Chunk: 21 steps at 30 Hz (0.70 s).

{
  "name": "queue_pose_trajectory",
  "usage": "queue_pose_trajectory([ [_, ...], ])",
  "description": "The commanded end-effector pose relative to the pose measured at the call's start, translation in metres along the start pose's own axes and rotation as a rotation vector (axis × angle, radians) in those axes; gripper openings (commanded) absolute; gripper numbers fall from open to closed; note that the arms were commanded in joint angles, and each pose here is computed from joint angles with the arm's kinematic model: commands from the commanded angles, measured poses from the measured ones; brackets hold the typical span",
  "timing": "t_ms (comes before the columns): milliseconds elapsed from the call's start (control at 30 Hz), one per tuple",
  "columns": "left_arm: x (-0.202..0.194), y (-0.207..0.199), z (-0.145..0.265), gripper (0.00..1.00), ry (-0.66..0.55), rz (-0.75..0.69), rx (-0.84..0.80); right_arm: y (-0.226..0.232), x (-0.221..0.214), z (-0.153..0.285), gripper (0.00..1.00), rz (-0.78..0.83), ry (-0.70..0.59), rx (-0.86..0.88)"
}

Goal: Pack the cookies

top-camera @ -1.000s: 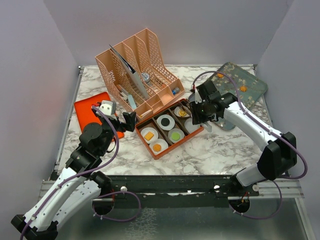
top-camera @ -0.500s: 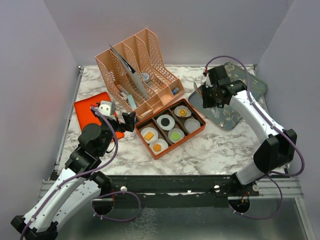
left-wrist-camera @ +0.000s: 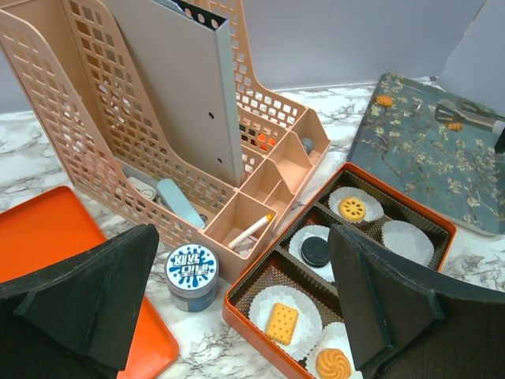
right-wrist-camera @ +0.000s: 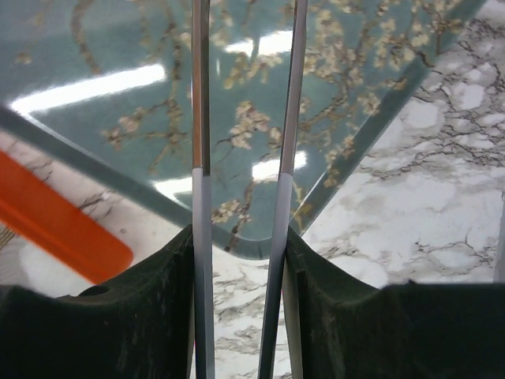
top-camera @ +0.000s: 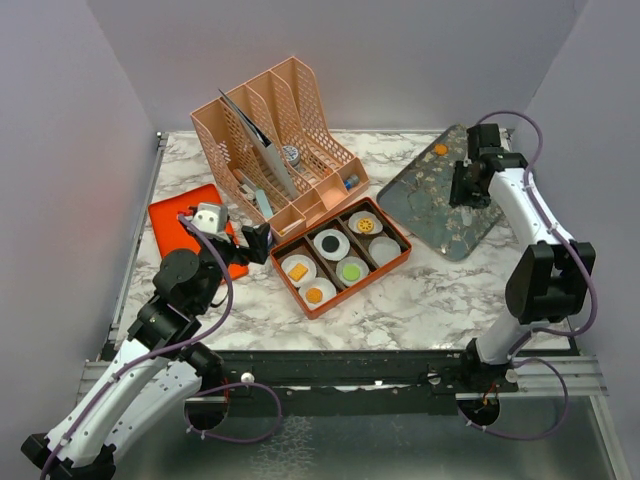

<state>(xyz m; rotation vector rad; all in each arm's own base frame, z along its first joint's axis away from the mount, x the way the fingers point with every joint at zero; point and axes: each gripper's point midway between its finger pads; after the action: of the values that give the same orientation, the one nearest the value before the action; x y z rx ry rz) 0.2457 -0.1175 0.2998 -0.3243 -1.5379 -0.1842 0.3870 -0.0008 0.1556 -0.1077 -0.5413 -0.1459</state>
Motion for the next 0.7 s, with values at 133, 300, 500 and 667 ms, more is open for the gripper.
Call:
queue_pose_trajectory([
  [133, 0.004, -0.004, 0.002, 0.99, -0.024, 0.010, -0.023, -0.054, 0.021, -0.038, 0.43, -0.149, -0.007, -0.109],
  [300, 0.005, -0.005, 0.002, 0.99, -0.025, 0.009, -0.028, -0.071, 0.030, -0.051, 0.45, -0.183, -0.002, -0.131],
  [500, 0.004, -0.006, 0.002, 0.99, -0.022, 0.008, -0.031, -0.081, 0.037, -0.066, 0.46, -0.201, 0.012, -0.126],
  [667, 0.002, -0.007, 0.001, 0.99, -0.016, 0.007, -0.032, -0.081, 0.044, -0.076, 0.47, -0.210, 0.013, -0.115],
])
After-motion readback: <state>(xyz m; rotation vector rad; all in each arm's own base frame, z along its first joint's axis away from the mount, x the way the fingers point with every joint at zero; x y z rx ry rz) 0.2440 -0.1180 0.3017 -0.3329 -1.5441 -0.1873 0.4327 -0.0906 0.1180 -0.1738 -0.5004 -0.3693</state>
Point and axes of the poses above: each gripper's point midway between its finger pads, its own z axis back along the fingers, its own y axis along the line the jaws close on, x = y × z, and after that the axes turned 2 degrees about -z, right-handed
